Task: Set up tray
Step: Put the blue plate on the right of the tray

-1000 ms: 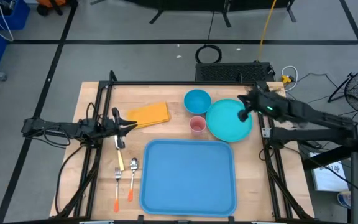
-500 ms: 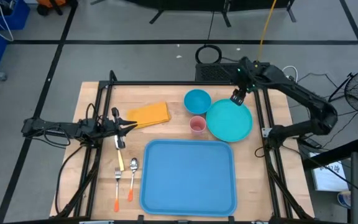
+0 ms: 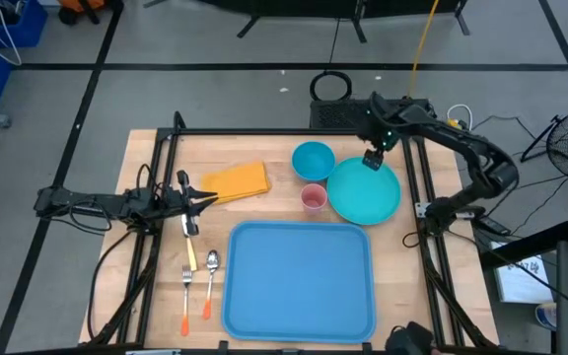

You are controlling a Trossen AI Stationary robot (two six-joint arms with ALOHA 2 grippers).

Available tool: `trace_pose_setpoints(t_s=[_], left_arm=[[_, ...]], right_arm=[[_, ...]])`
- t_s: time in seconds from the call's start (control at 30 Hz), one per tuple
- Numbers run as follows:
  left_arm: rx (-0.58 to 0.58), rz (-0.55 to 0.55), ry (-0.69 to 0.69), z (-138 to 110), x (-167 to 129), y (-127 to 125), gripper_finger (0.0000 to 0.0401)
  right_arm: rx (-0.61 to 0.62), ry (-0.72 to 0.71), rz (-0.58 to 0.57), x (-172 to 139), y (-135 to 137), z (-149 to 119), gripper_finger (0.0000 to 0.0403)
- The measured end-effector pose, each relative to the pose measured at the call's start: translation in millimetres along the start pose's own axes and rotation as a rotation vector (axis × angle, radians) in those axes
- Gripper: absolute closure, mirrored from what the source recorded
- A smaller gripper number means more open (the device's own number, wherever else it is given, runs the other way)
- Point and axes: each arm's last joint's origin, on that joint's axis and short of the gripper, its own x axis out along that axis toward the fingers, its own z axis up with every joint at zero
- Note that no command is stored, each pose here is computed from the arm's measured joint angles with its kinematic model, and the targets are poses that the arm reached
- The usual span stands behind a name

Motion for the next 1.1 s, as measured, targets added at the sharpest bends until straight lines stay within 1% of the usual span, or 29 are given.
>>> trace_pose_setpoints(t_s=[0.13, 0.23, 0.33, 0.53, 0.73, 0.83, 0.93, 1.03, 1.1], left_arm=[[-0.005, 0.000, 0.000, 0.0, 0.0, 0.0, 0.0345], [-0.008, 0.000, 0.000, 0.0, 0.0, 0.0, 0.0345], [-0.015, 0.000, 0.000, 0.0, 0.0, 0.0, 0.0345], [-0.024, 0.000, 0.000, 0.0, 0.0, 0.0, 0.0345], [-0.026, 0.000, 0.000, 0.0, 0.0, 0.0, 0.0345], [-0.026, 0.000, 0.000, 0.0, 0.0, 0.0, 0.0345], [-0.027, 0.000, 0.000, 0.0, 0.0, 0.0, 0.0345], [-0.031, 0.000, 0.000, 0.0, 0.0, 0.0, 0.0345], [-0.031, 0.000, 0.000, 0.0, 0.0, 0.0, 0.0345]], right_arm=[[0.005, 0.043, 0.006, 23.8, -0.3, -2.5, 0.0145], [0.039, 0.082, -0.054, 36.3, -2.5, -4.2, 0.0143], [0.047, 0.123, -0.041, 46.3, -4.1, -8.1, 0.0144], [0.069, 0.175, -0.029, 59.3, -9.4, -15.8, 0.0149], [0.075, 0.196, -0.018, 64.1, -10.8, -19.6, 0.0154], [0.077, 0.195, -0.017, 64.0, -10.9, -19.7, 0.0168], [0.077, 0.195, -0.016, 64.0, -10.8, -19.8, 0.0192], [0.076, 0.194, -0.016, 64.0, -10.7, -19.7, 0.0228], [0.079, 0.195, -0.016, 64.0, -11.3, -20.0, 0.0260]])
